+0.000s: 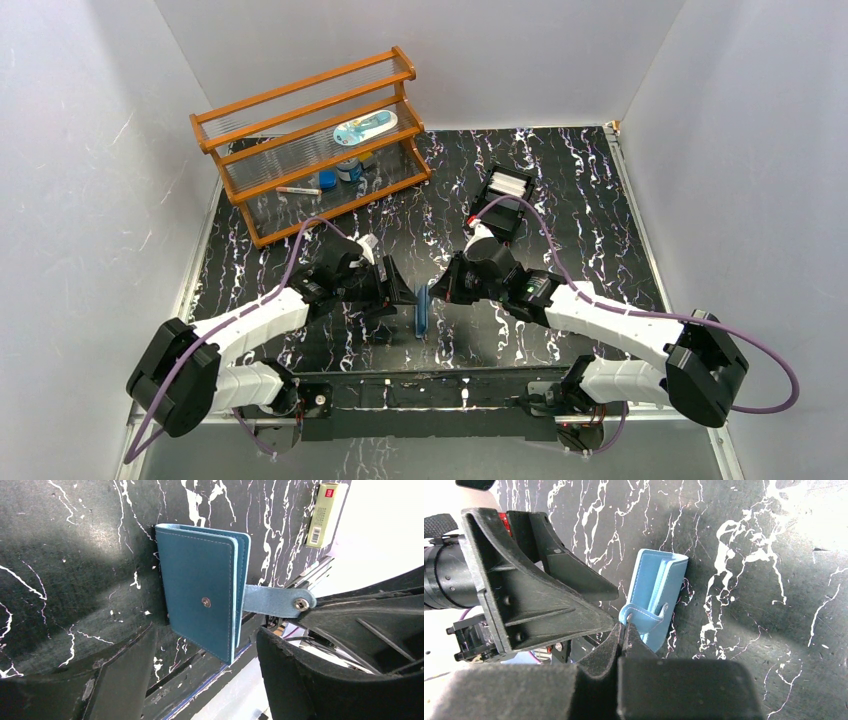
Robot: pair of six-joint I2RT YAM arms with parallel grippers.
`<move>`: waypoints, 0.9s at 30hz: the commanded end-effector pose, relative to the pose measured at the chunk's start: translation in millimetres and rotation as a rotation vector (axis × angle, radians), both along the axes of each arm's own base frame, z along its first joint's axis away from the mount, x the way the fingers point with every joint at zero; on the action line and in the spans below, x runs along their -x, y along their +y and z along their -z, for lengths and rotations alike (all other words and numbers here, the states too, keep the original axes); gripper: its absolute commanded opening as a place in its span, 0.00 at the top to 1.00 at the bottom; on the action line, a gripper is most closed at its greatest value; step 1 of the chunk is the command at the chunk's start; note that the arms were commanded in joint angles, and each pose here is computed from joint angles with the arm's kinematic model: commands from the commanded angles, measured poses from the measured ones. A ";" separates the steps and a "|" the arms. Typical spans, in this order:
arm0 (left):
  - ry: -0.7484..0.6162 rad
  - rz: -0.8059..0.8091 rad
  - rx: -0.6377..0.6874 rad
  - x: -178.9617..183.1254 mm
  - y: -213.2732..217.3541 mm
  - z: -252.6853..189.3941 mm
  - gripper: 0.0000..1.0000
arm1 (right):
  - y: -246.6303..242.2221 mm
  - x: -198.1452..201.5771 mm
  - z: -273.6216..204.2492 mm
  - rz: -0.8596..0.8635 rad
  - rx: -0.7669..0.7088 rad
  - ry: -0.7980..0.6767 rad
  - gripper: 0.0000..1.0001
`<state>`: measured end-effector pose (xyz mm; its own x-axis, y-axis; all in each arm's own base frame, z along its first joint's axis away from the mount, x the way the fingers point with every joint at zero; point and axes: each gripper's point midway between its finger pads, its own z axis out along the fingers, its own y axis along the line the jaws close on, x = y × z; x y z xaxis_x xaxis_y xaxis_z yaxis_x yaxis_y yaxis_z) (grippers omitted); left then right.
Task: Put the credit cards into the card holder
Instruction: Open the card holder at the center of the board.
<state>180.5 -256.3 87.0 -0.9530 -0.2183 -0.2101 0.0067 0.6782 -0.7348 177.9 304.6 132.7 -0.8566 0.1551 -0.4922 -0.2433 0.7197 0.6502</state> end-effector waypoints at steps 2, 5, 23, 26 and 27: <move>-0.006 0.023 0.000 -1.6 -2.9 -7.7 0.30 | 14.1 -11.1 -37.9 0.008 -0.088 -0.051 1.00; 0.003 0.023 -0.014 -1.1 -1.8 -3.6 0.31 | 16.4 -10.7 -39.0 0.003 -0.093 -0.047 1.00; 0.022 0.042 -0.067 -0.2 1.9 16.8 0.46 | -3.5 -3.4 -17.8 0.034 -0.018 -0.011 1.00; 0.021 0.049 -0.064 0.0 1.2 20.2 0.48 | -11.4 -3.1 -10.9 0.050 0.007 -0.012 1.00; 0.025 0.049 -0.068 0.2 1.4 22.2 0.48 | -14.6 -3.3 -8.3 0.059 0.015 -0.014 1.00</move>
<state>177.6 -250.5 60.6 -0.9676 -0.1761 -0.1810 -0.0083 0.7385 -0.6742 176.9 301.0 138.2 -0.8619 0.1672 -0.4787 -0.2187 0.7292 0.6484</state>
